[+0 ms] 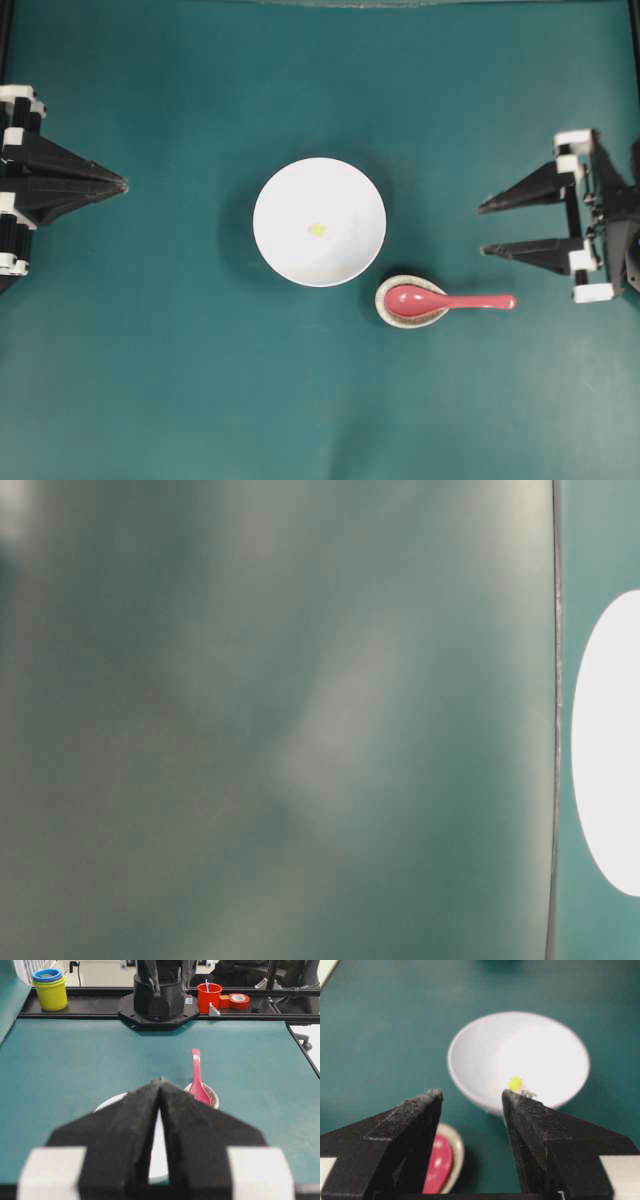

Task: Scoop the yellow hexagonal prism block from the bowl with a spoon using the right arm.
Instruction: 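Move the right gripper left toward the red spoon's handle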

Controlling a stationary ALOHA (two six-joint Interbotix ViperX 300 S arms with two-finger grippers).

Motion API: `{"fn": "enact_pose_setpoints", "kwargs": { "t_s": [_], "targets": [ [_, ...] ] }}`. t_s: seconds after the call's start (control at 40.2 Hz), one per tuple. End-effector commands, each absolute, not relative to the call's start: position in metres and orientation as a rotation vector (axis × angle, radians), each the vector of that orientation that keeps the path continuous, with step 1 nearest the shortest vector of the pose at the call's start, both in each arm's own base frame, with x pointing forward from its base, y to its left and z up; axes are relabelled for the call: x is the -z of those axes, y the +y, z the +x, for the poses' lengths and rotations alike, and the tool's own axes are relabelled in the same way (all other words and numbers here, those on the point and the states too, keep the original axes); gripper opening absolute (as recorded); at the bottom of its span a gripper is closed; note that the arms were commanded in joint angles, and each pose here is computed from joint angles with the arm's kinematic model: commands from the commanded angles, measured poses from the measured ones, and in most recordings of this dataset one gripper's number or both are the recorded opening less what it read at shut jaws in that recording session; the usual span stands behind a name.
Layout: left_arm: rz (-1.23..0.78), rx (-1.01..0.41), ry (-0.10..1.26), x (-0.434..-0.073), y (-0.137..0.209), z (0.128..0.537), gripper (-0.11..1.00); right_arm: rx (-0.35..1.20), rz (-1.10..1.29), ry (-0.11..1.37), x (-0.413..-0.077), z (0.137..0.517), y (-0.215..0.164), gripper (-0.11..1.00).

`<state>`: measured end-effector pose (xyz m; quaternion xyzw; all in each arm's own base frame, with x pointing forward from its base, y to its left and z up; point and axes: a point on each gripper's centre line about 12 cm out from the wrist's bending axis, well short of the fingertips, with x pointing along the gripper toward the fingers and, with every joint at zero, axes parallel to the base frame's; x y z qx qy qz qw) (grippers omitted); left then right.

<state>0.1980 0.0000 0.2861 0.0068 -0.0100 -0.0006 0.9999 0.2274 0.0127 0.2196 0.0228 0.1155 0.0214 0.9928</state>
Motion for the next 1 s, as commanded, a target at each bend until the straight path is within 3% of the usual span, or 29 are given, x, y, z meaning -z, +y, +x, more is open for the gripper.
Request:
{"fn": "enact_pose_setpoints", "kwargs": {
  "t_s": [0.0,0.97],
  "targets": [
    [0.018,0.002,-0.044,-0.296,0.0,0.2,0.06,-0.049,0.065,0.222,-0.212,0.231,0.016,0.57],
    [0.023,0.002,-0.046,-0.296,0.0,0.2,0.06,-0.015,0.156,0.311,-0.108,0.222,0.053,0.57]
  ]
}}
